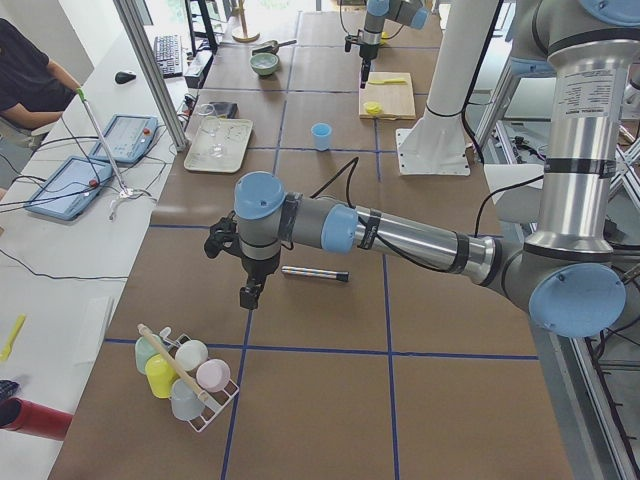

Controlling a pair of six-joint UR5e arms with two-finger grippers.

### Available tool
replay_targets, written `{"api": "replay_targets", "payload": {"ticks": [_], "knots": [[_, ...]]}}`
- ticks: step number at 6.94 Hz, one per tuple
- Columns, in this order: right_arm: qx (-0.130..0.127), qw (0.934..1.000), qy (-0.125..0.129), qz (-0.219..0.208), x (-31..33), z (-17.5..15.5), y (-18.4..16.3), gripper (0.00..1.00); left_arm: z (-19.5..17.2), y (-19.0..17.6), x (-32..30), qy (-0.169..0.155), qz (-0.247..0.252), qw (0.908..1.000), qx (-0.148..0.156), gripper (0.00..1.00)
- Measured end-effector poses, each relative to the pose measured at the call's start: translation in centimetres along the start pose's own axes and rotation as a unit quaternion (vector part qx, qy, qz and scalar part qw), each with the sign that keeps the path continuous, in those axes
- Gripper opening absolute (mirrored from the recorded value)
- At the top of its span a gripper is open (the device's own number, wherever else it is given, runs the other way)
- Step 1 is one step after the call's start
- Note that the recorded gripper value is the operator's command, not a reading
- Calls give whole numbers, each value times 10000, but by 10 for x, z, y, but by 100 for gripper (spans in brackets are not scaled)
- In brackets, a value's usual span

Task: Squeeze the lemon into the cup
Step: 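Move the right gripper over the lemon slice on the cutting board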

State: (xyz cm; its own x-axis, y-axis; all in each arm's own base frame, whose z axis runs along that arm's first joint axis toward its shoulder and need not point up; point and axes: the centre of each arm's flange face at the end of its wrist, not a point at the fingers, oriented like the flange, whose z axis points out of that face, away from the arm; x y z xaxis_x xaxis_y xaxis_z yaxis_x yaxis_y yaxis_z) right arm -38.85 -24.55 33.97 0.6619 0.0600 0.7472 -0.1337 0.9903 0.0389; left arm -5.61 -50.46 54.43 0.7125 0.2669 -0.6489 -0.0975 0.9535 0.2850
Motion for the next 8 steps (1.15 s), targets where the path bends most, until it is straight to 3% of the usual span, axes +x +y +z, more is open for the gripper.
{"api": "replay_targets", "payload": {"ticks": [8], "knots": [[-89,9996,244,-147,-21,55,50,100,3,4,-3,-2,0,10000,5,100]]}}
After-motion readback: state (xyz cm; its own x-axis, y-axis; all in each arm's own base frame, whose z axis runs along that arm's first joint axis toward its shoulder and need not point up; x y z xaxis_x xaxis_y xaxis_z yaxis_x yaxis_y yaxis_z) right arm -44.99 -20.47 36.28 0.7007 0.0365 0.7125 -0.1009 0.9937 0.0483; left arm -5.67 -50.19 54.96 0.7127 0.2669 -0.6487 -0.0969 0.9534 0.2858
